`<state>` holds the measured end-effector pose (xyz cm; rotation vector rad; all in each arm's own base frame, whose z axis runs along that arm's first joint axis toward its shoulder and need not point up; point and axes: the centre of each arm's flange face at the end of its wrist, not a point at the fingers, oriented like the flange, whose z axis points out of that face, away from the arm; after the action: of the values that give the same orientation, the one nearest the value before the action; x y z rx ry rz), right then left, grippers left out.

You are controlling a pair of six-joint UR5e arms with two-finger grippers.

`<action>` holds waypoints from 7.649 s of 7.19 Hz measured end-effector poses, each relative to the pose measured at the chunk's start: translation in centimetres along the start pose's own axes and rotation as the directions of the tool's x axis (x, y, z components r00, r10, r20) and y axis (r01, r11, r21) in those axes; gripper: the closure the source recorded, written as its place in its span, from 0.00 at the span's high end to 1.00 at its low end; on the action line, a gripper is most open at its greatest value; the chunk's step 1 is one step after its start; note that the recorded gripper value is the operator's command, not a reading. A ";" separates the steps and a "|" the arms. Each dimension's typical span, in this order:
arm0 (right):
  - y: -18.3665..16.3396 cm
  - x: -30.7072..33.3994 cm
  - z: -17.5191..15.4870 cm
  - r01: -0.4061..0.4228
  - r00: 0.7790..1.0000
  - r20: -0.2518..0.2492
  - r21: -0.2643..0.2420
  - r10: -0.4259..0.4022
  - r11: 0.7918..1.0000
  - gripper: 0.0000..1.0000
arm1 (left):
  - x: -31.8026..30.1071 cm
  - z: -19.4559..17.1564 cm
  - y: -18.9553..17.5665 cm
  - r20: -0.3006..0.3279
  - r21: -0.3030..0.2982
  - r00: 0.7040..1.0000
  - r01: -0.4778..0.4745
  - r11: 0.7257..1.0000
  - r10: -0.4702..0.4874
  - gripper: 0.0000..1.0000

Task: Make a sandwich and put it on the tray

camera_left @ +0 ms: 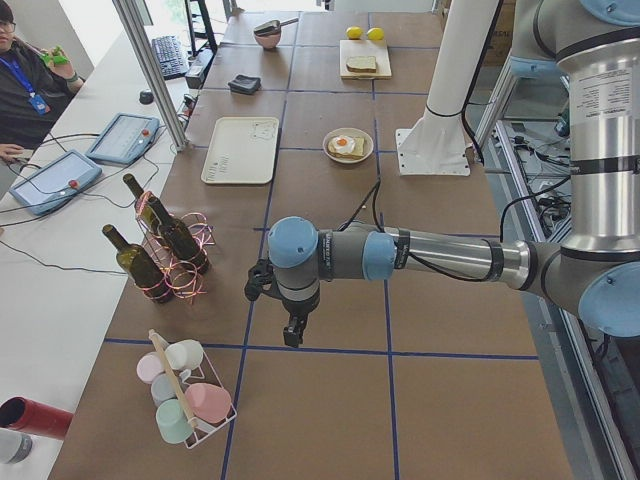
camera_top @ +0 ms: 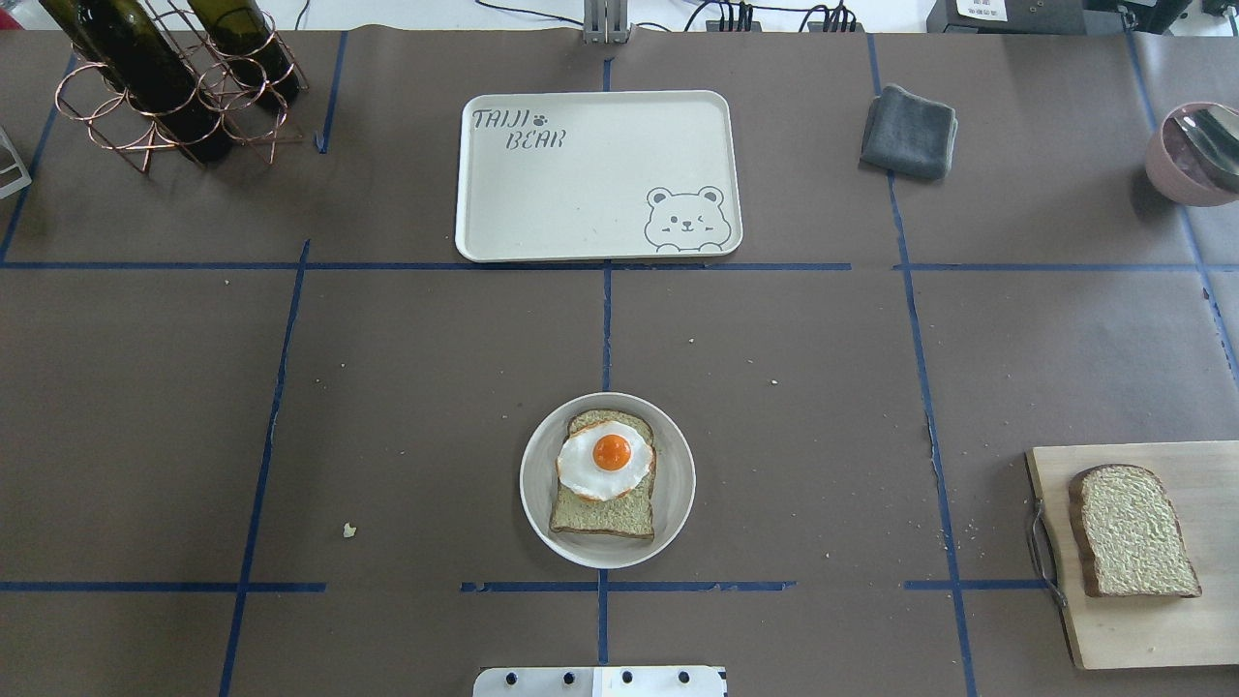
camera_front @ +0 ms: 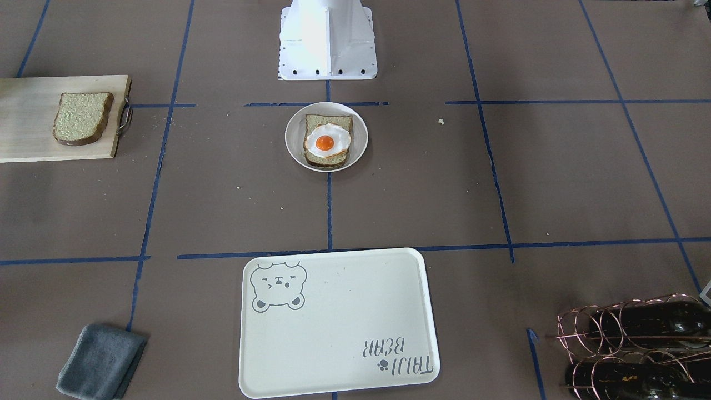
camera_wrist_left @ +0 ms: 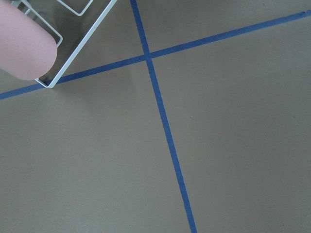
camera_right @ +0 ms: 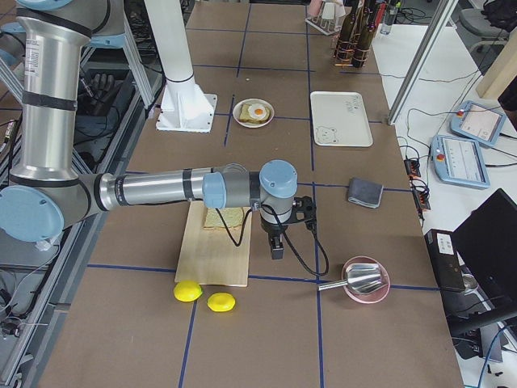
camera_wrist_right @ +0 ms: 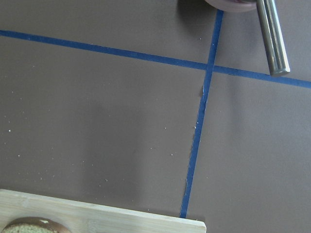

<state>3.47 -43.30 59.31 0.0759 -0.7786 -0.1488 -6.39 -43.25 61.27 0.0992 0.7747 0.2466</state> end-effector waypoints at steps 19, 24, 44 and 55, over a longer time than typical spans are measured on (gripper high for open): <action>11.8 -13.2 16.2 -0.083 0.978 0.199 0.074 0.067 0.994 0.64 | 0.2 0.3 0.3 -0.008 -0.007 1.000 -0.003 1.000 0.003 1.00; 12.5 -13.1 17.4 -0.078 0.980 0.186 0.046 0.068 0.996 0.58 | 0.2 0.3 0.3 -0.008 -0.008 1.000 -0.002 1.000 0.002 1.00; -0.6 -24.5 8.8 0.002 0.822 0.568 0.055 -0.033 0.998 0.00 | 0.2 0.3 0.4 -0.008 -0.008 1.000 -0.003 1.000 0.003 1.00; -2.3 -62.6 15.1 -0.137 0.786 0.615 0.070 0.065 0.988 0.00 | 0.4 0.3 0.3 -0.010 -0.007 1.000 -0.006 1.000 0.006 1.00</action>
<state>-51.38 -35.65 26.38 0.0925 -1.4457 -0.0218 -5.98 -42.91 61.27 0.0936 0.7832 0.2559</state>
